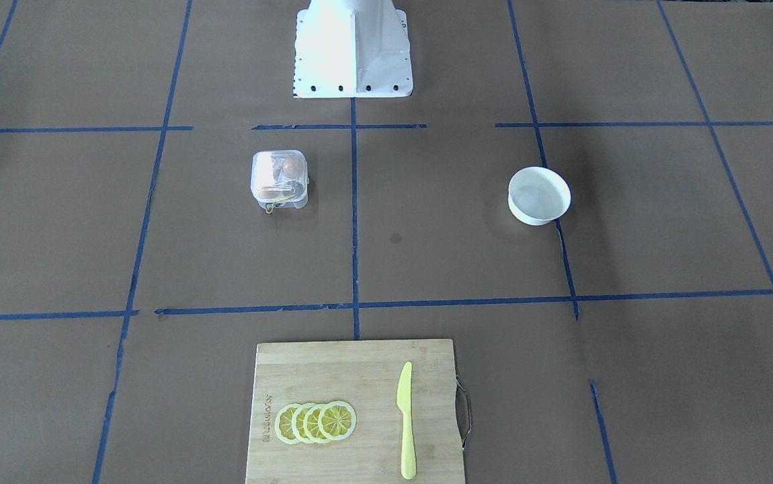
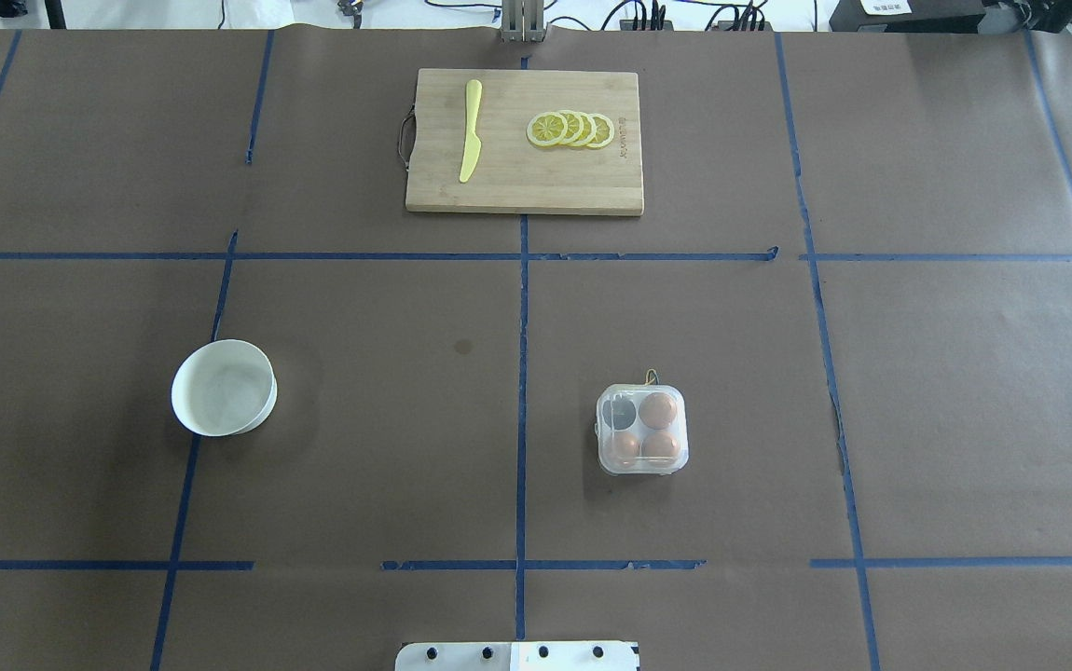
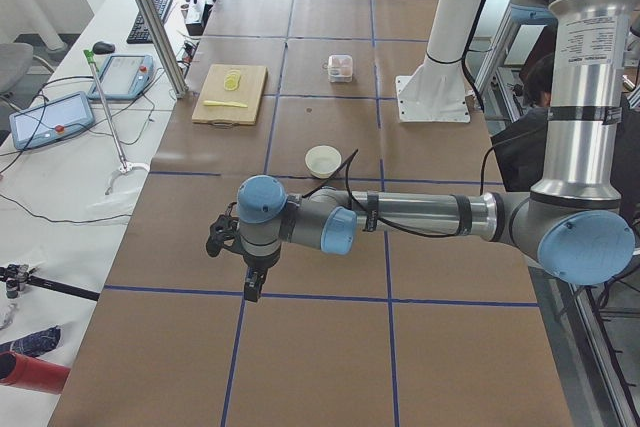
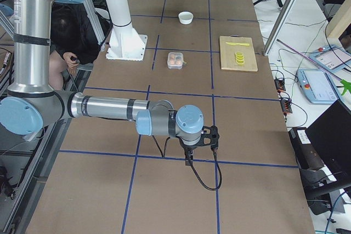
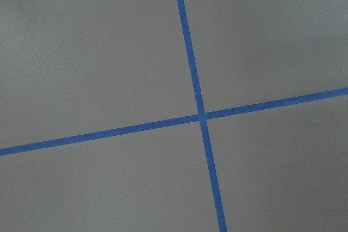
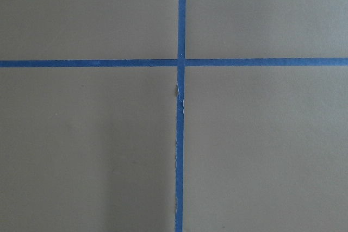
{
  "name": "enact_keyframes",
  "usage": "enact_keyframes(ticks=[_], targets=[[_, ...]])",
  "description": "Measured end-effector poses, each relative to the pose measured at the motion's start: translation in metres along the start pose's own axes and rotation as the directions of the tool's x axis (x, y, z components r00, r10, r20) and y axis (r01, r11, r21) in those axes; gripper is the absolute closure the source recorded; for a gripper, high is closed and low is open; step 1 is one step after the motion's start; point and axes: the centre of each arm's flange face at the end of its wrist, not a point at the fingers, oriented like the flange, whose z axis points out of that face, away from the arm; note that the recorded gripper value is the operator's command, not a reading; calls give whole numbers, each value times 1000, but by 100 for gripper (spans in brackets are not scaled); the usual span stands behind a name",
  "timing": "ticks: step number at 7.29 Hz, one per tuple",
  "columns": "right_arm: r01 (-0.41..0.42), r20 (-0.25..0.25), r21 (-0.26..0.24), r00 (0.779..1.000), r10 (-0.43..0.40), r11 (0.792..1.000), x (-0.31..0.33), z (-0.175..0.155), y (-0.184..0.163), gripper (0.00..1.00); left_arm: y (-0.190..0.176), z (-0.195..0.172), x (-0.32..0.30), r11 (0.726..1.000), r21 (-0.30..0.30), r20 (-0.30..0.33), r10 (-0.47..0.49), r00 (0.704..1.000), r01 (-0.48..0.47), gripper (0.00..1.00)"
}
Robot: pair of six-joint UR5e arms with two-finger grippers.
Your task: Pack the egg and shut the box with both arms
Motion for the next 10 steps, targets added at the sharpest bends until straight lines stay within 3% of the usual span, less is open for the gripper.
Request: enact_keyframes(ticks=[4, 10], targets=[[-2, 1, -2, 1000, 2, 1000, 1, 1, 1, 0, 5, 3, 3, 997, -60, -53, -59, 997, 56, 0], [1, -1, 0, 1000, -1, 1000, 1, 0, 1, 0, 7, 5, 4, 996, -64, -89, -63, 994, 57, 0]])
